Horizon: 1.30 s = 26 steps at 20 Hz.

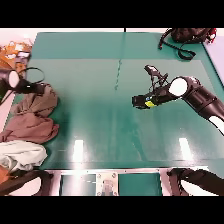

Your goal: Fold the shirts.

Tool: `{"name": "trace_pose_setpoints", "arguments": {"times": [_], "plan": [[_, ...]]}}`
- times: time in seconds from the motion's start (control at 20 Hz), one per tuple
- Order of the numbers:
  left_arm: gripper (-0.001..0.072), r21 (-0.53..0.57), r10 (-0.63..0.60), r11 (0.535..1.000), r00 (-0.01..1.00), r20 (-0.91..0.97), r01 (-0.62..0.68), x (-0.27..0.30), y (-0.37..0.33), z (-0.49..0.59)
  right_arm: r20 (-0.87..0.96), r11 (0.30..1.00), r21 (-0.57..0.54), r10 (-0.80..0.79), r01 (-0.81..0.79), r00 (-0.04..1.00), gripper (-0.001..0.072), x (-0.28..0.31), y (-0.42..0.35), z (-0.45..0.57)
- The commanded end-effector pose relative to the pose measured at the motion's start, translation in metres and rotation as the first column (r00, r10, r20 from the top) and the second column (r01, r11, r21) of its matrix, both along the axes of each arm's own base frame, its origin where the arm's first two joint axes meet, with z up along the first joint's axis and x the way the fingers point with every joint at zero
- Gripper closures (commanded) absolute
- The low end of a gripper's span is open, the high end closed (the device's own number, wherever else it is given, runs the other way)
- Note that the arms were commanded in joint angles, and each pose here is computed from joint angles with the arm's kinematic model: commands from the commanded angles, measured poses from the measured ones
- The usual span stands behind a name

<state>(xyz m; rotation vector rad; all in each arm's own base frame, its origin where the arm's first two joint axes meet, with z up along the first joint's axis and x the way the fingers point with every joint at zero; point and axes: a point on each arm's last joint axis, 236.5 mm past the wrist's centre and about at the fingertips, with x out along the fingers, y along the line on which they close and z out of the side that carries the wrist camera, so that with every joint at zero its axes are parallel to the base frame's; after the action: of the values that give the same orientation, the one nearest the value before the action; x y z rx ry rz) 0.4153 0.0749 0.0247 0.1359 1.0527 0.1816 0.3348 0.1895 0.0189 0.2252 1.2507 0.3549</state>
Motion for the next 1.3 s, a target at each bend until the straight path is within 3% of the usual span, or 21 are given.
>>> {"name": "trace_pose_setpoints", "arguments": {"times": [0.0, 0.1, 0.2, 0.25, 0.3, 0.35, 0.4, 0.6, 0.8, 0.95, 1.1, 1.25], "plan": [[-0.0013, -0.088, 0.13, 0.987, 0.991, -0.042, -0.133, 0.001, 0.05, -0.044, 0.052, 1.0, 0.018, -0.018, 0.018, 0.998, 0.0689, 0.012, 0.003, 0.005], [-0.0013, -0.202, 0.092, 0.973, 0.989, -0.115, -0.114, 0.003, 0.033, -0.085, 0.075, 0.999, 0.025, -0.03, 0.028, 0.997, 0.0533, 0.019, 0.002, 0.007], [-0.0013, -0.276, 0.045, 0.957, 0.987, -0.156, -0.087, 0.005, 0.015, -0.114, 0.083, 0.999, 0.028, -0.038, 0.036, 0.996, 0.0526, 0.021, 0.001, 0.009], [0.0106, -0.292, 0.046, 0.952, 0.987, -0.154, -0.09, 0.008, 0.013, -0.121, 0.079, 0.999, 0.026, -0.045, 0.043, 0.996, 0.0585, 0.022, -0.003, 0.008], [0.0501, -0.294, 0.049, 0.952, 0.988, -0.144, -0.09, 0.011, 0.013, -0.12, 0.069, 0.999, 0.021, -0.047, 0.046, 0.996, 0.0603, 0.021, -0.006, 0.007], [0.0684, -0.291, 0.042, 0.953, 0.99, -0.133, -0.079, 0.016, 0.014, -0.114, 0.06, 0.999, 0.016, -0.049, 0.048, 0.997, 0.0614, 0.02, -0.008, 0.006], [0.0683, -0.298, 0.042, 0.951, 0.992, -0.119, -0.076, 0.023, 0.013, -0.104, 0.052, 0.999, 0.013, -0.049, 0.049, 0.997, 0.0694, 0.018, -0.01, 0.005], [0.0684, -0.424, -0.072, 0.906, 0.991, -0.112, 0.018, 0.038, -0.026, -0.05, 0.04, 0.999, -0.024, -0.039, 0.04, 0.998, 0.0694, 0.015, -0.017, 0.001], [0.0685, -0.516, -0.337, 0.81, 0.941, -0.021, 0.278, 0.048, -0.144, 0.023, 0.029, 0.988, -0.156, -0.001, 0.005, 1.0, 0.0696, 0.007, -0.045, -0.001], [0.0685, -0.528, -0.526, 0.692, 0.845, 0.097, 0.492, 0.035, -0.27, 0.076, 0.066, 0.978, -0.207, -0.013, 0.026, 0.998, 0.0697, 0.005, -0.068, 0.016], [0.0684, -0.535, -0.637, 0.594, 0.758, 0.142, 0.6, -0.001, -0.369, 0.083, 0.078, 0.97, -0.206, -0.119, 0.132, 0.99, 0.0697, 0.002, -0.109, 0.034], [0.0682, -0.567, -0.718, 0.533, 0.69, 0.089, 0.628, -0.039, -0.429, 0.054, 0.055, 0.951, -0.205, -0.225, 0.231, 0.973, 0.0697, -0.004, -0.146, 0.04]]}}
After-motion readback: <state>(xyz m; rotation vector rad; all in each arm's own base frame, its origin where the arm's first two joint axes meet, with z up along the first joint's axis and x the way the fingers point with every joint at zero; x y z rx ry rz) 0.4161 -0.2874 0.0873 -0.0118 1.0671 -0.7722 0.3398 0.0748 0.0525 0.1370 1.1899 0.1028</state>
